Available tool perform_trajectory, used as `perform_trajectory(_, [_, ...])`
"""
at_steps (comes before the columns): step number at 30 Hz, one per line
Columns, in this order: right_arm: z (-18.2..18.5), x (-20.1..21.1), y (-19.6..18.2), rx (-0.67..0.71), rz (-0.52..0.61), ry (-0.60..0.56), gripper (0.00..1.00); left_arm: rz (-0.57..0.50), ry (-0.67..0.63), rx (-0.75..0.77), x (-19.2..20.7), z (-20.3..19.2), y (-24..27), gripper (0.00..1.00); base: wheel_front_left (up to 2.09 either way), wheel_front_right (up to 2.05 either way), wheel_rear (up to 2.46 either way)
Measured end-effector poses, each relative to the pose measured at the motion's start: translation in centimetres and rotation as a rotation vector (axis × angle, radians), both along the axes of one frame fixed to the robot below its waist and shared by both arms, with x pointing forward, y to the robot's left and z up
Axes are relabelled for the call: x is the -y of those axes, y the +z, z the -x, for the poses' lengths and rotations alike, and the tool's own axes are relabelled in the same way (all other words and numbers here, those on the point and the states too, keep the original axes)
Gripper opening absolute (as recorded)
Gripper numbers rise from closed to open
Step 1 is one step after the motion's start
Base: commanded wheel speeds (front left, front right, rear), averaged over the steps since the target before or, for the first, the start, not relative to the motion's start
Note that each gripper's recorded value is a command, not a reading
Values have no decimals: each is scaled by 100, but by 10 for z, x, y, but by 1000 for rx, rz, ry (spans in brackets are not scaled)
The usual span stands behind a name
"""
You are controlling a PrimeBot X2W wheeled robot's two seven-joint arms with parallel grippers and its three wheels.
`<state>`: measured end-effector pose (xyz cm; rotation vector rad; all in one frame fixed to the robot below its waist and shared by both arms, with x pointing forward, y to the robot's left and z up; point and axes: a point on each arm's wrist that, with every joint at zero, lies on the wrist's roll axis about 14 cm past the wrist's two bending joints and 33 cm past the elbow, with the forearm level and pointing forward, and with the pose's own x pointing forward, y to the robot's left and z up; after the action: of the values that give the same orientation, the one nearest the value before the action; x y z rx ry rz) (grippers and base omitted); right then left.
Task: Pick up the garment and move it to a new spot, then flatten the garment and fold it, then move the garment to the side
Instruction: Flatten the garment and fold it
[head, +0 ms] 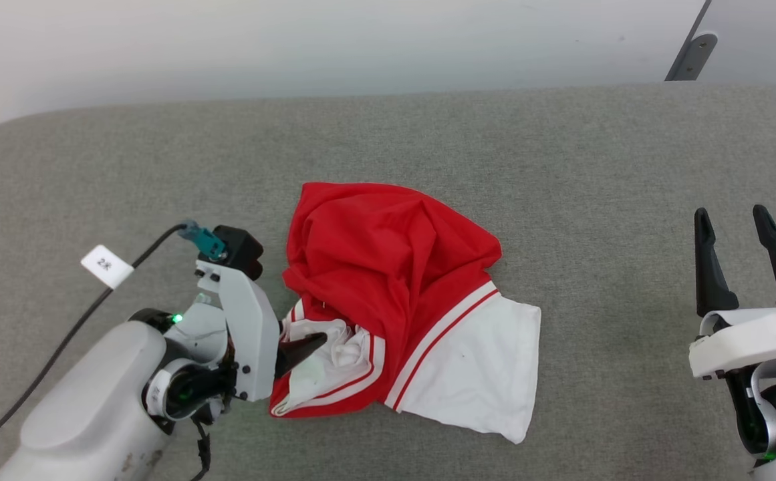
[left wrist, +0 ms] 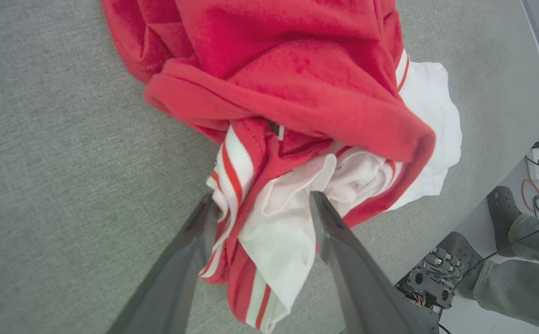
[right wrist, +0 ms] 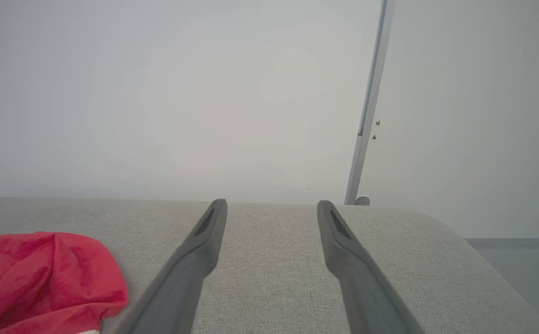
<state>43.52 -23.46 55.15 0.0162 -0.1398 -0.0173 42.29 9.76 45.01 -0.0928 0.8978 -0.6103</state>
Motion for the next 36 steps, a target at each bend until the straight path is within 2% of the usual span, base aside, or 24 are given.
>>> perform_trajectory(15, [6, 7, -5, -18, 4, -18, 100, -139, -136, 135, -2, -2, 21, 100, 0, 0, 0])
perform_trajectory(25, [5, 5, -6, -23, 4, -12, 100, -151, -208, 159, 8, 7, 26, 100, 0, 0, 0])
perform_trajectory(26, [5, 5, -6, -23, 4, -12, 100, -150, -212, 158, 9, 8, 25, 97, 0, 0, 0])
perform_trajectory(27, [5, 5, -6, -24, 3, -11, 100, -149, -216, 157, 10, 9, 25, 81, 0, 0, 0])
perform_trajectory(28, [5, 5, -6, -25, 4, -11, 100, -149, -219, 156, 11, 9, 24, 51, 0, 0, 0])
perform_trajectory(29, [5, 5, -7, -26, 4, -11, 100, -147, -220, 157, 12, 9, 24, 44, 0, 0, 0])
perform_trajectory(30, [5, 5, -7, -26, 3, -12, 100, -143, -221, 158, 13, 9, 24, 33, 0, 0, 0])
perform_trajectory(31, [6, 6, -7, -27, 2, -12, 100, -142, -222, 157, 14, 9, 24, 13, 0, 0, 0])
perform_trajectory(32, [6, 6, -8, -28, 2, -13, 100, -142, -222, 155, 14, 9, 23, 0, 0, 0, 0])
perform_trajectory(36, [6, 7, -9, -31, 1, -16, 100, -160, -214, 140, 10, 8, 16, 0, 0, 0, 0])
